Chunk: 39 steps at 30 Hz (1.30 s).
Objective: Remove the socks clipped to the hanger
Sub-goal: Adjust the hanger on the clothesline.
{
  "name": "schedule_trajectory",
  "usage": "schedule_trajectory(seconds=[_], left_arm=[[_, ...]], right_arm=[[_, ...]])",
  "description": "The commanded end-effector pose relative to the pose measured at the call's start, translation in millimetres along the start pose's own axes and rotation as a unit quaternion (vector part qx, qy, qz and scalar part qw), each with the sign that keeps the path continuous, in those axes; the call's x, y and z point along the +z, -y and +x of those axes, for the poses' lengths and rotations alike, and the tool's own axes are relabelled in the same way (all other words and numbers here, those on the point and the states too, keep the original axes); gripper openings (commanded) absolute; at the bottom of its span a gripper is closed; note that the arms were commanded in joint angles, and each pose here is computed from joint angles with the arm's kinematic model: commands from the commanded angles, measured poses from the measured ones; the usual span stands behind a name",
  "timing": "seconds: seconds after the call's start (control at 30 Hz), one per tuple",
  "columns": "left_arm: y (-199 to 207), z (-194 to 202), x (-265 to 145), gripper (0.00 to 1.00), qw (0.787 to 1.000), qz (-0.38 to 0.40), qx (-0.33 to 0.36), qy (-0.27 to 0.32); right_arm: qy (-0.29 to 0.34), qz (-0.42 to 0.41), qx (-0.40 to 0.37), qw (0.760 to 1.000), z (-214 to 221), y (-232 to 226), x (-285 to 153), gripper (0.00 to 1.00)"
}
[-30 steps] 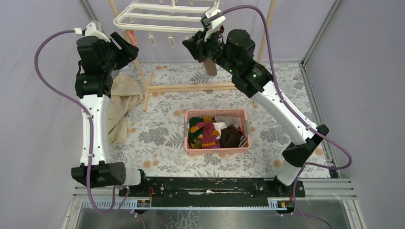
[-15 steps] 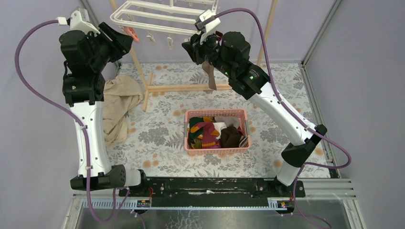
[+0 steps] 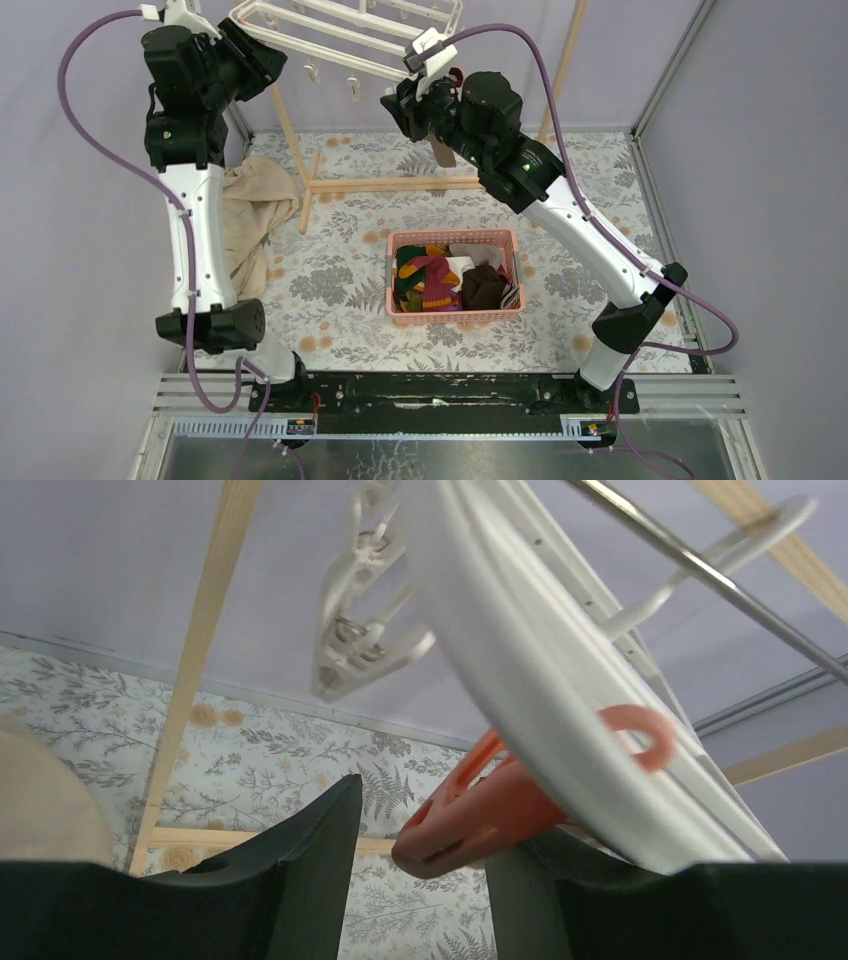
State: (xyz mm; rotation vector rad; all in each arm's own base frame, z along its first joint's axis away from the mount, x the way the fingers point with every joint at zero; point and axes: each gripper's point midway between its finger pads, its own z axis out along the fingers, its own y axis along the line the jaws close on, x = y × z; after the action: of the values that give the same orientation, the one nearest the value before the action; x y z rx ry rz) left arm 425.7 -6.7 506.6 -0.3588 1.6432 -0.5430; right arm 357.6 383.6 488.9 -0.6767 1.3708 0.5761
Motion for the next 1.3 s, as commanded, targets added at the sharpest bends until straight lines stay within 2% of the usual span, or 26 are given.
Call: schedule_trajectory(seconds=[0.0, 0.37, 0.8, 0.9, 1.03, 1.1, 1.27], left_arm=[[-1.7, -4.1, 20.7, 0.52, 1.0, 0.013, -0.006, -0.004], [-13.0, 10.1, 52.9, 0.5, 0.999, 0.02, -0.008, -0.031], [-30.1, 43.3, 75.5, 0.49, 0.997, 0.008, 0.001, -0.071], [-36.0, 47.7, 76.2, 0.5, 0.997, -0.001, 0.003, -0.075], [-38.1, 48.5, 76.7, 0.5, 0.997, -0.004, 0.004, -0.074], [-38.6, 49.6, 78.9, 0.49, 0.997, -0.003, 0.002, -0.076], [-41.8, 53.7, 84.7, 0.49, 0.997, -0.004, 0.0, -0.081]], right_arm=[[0.064, 0.008, -0.011, 0.998, -50.8, 1.7, -27.4, 0.26], [0.078, 0.014, -0.016, 0.997, -64.2, 4.0, -37.5, 0.26], [0.068, -0.053, -0.027, 0.996, -59.1, -36.9, -7.6, 0.3], [0.059, -0.054, -0.026, 0.996, -53.4, -37.7, -6.7, 0.35], [0.048, -0.047, -0.012, 0.998, -46.3, -35.7, -13.1, 0.59], [0.044, -0.041, -0.002, 0.998, -43.6, -33.8, -20.9, 0.67], [0.025, -0.021, 0.022, 0.999, -24.6, -26.5, -48.5, 0.78]])
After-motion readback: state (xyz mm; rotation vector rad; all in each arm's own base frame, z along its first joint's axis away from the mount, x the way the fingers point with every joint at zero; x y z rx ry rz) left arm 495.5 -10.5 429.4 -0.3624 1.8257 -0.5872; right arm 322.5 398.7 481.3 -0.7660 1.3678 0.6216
